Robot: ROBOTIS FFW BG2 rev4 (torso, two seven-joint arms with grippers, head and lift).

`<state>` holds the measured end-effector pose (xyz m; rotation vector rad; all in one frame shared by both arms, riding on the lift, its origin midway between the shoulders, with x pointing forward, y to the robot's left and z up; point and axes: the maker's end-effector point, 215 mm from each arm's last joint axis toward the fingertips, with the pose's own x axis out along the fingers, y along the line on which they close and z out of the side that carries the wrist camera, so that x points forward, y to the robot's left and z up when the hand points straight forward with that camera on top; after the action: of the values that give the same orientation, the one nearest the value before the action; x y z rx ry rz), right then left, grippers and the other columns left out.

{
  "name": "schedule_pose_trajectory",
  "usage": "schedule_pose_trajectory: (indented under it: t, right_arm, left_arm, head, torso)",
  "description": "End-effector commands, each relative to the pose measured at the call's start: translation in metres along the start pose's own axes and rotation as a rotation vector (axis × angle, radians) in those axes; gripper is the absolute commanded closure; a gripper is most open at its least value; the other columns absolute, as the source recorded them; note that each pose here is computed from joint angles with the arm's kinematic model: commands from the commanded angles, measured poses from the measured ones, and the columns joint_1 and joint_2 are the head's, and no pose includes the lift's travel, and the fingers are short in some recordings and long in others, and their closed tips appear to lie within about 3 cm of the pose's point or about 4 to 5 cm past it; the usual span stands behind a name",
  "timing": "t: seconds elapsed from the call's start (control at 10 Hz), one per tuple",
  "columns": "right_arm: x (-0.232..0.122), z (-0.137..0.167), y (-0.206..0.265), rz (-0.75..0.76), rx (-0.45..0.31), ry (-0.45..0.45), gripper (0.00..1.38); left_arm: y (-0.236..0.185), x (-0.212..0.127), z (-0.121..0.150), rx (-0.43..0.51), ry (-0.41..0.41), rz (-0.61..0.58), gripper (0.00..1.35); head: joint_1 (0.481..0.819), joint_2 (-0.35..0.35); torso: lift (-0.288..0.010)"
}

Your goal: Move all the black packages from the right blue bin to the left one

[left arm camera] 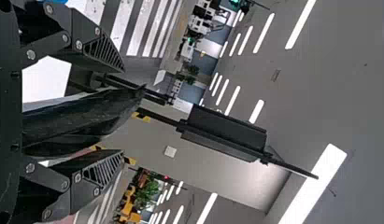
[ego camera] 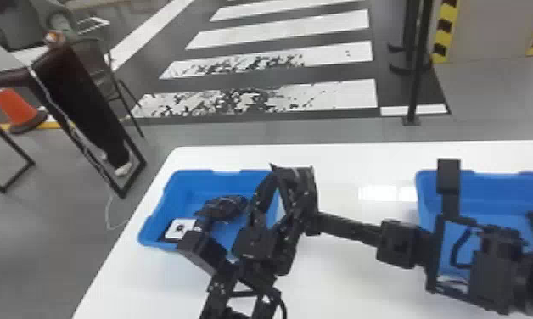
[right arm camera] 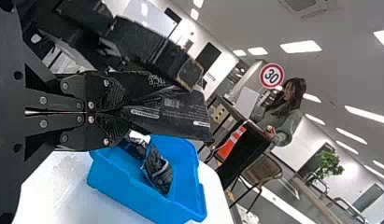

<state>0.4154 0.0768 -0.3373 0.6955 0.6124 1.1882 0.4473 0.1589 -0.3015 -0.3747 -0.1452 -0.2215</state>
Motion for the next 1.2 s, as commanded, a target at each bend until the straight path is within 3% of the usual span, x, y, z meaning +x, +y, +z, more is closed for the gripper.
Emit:
schedule_pose_trajectory:
  t: [0.0,0.1,0.2,0.4,0.5,0.6,0.7,0.8,0.9,1.1]
  right_arm:
    - [0.003,0.009,0.001,0.002,-0.015,-0.009,1.14]
    - [0.007,0.012,0.001,0.000,-0.024,-0.012,1.14]
    - [0.009,0.013,0.001,0.002,-0.024,-0.017,1.14]
    - [0.009,0.010,-0.003,0.001,-0.003,-0.020,1.14]
    - [0.009,0.012,-0.004,0.005,0.009,-0.043,1.06]
    - [0.008,0.007,-0.002,0.014,0.032,-0.056,0.76]
    - [0.004,0.000,-0.005,0.016,0.066,-0.064,0.36]
    - [-0.002,-0.003,-0.010,0.013,0.093,-0.078,0.09]
    - [-0.008,0.002,-0.015,0.003,0.098,-0.098,0.08]
    - [-0.034,0.021,-0.034,-0.058,0.065,-0.151,0.12]
  left_arm:
    - [-0.006,0.004,-0.014,-0.014,0.083,-0.023,1.18]
    - [-0.013,0.005,-0.023,-0.005,0.141,-0.054,1.21]
    - [-0.016,0.008,-0.023,0.001,0.148,-0.070,1.21]
    - [-0.013,0.009,-0.011,0.019,0.110,-0.066,1.21]
    - [-0.004,0.012,-0.004,0.036,0.096,-0.050,1.21]
    - [0.018,0.018,0.006,0.100,0.079,-0.016,1.21]
    - [0.055,0.026,0.013,0.195,0.065,0.044,1.21]
    - [0.109,0.027,0.011,0.346,0.095,0.135,1.21]
    - [0.161,0.021,0.006,0.484,0.148,0.217,1.21]
    - [0.202,0.007,-0.010,0.537,0.211,0.300,1.13]
  head:
    - [0.695,0.301]
    - [0.695,0.291]
    - [0.695,0.283]
    - [0.695,0.272]
    - [0.695,0.277]
    - [0.695,0.280]
    - [0.695,0.292]
    - [0.695,0.319]
    - [0.695,0.350]
    - [0.695,0.350]
  torso:
    - [-0.132]
    - [-0.132]
    - [-0.132]
    - [-0.132]
    - [-0.132]
    - [-0.132]
    - [-0.132]
    - [-0.132]
    - [-0.132]
    - [-0.132]
